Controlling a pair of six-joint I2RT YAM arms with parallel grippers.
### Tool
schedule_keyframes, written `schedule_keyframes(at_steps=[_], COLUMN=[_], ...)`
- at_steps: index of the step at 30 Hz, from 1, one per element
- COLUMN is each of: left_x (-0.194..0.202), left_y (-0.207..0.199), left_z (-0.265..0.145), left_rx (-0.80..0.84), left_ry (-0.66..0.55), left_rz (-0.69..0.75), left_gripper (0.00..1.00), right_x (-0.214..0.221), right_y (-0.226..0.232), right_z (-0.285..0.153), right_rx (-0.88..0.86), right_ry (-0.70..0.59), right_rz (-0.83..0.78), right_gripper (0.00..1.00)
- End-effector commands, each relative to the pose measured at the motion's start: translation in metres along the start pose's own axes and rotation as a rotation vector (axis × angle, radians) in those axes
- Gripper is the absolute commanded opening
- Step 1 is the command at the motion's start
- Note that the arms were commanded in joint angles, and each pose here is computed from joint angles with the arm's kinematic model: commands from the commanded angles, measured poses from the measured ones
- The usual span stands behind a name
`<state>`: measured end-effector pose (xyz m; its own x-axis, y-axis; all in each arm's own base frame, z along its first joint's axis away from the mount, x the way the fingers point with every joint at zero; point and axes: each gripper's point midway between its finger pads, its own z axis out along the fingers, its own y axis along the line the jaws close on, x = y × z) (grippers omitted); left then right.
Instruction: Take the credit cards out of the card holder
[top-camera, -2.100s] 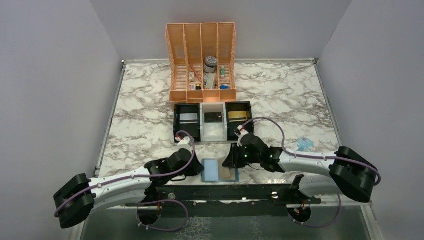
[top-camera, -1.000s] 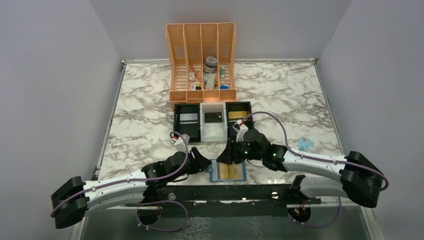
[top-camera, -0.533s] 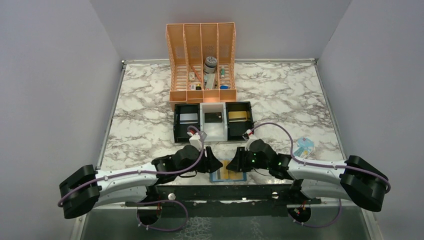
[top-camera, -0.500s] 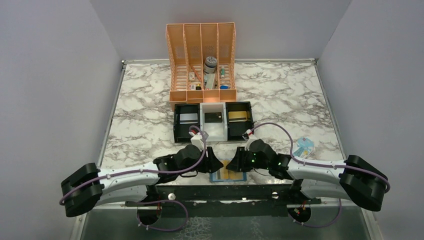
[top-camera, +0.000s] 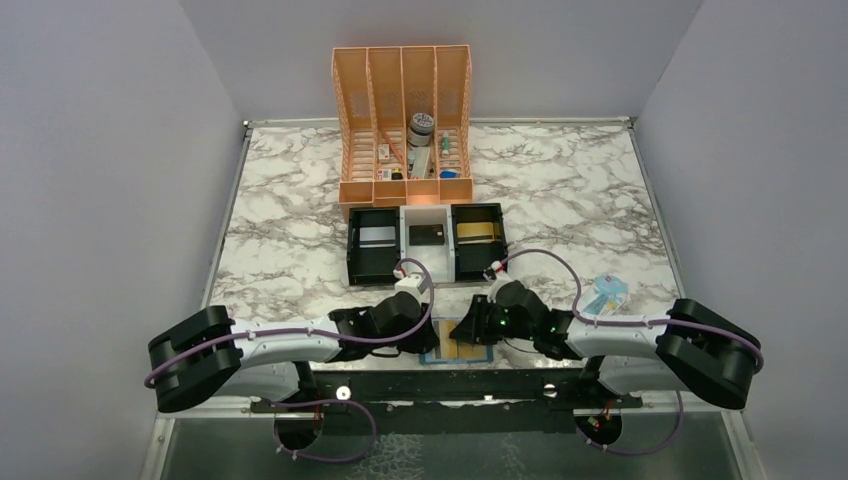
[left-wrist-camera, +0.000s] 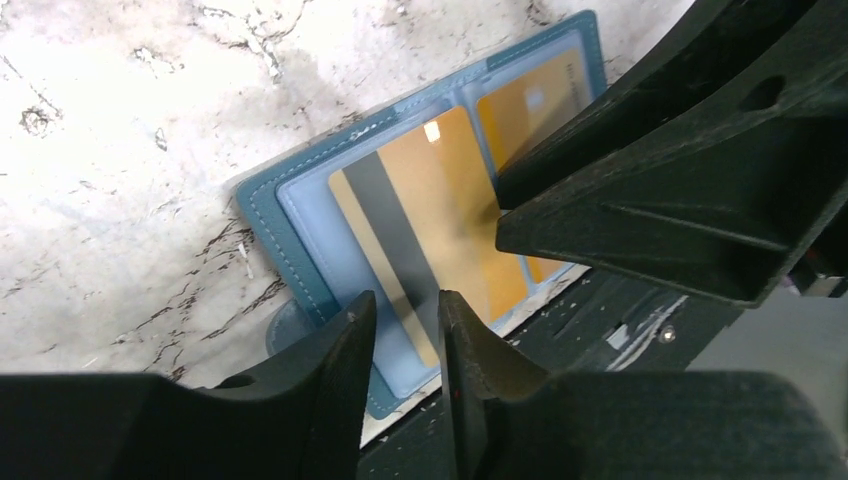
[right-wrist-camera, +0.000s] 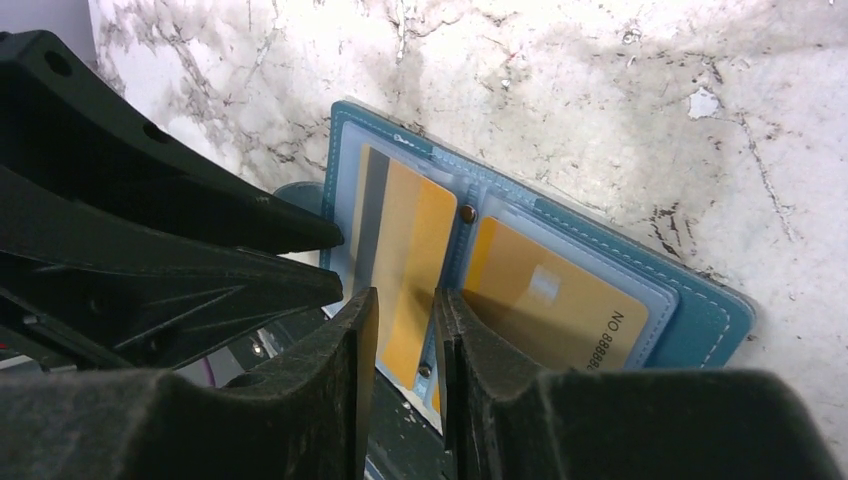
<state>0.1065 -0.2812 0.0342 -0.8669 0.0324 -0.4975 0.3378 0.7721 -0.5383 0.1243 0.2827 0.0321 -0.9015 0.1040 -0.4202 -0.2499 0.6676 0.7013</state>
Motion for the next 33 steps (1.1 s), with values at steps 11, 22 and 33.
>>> schedule_keyframes(at_steps=[11,22,33], left_x=[0.007,0.004,0.005], left_y=[0.010,0.009,0.012], left_z=[0.004,0.002,0.001], left_rx=[-0.087,-0.086,-0.096], left_ry=[0.012,-0.008,-0.016], left_rz=[0.053,0.052,0.038], left_gripper=[0.19,0.16,0.14], right_x=[0.003,0.006,0.012], right_y=[0.007,0.015,0.016], right_z=[0.005,0.005,0.007], right_rx=[-0.090,-0.168,-0.209], right_ry=[-0.026,-0.012,0.042], right_rz=[0.044,0.100,0.129], right_gripper=[0.22,0.11,0.15])
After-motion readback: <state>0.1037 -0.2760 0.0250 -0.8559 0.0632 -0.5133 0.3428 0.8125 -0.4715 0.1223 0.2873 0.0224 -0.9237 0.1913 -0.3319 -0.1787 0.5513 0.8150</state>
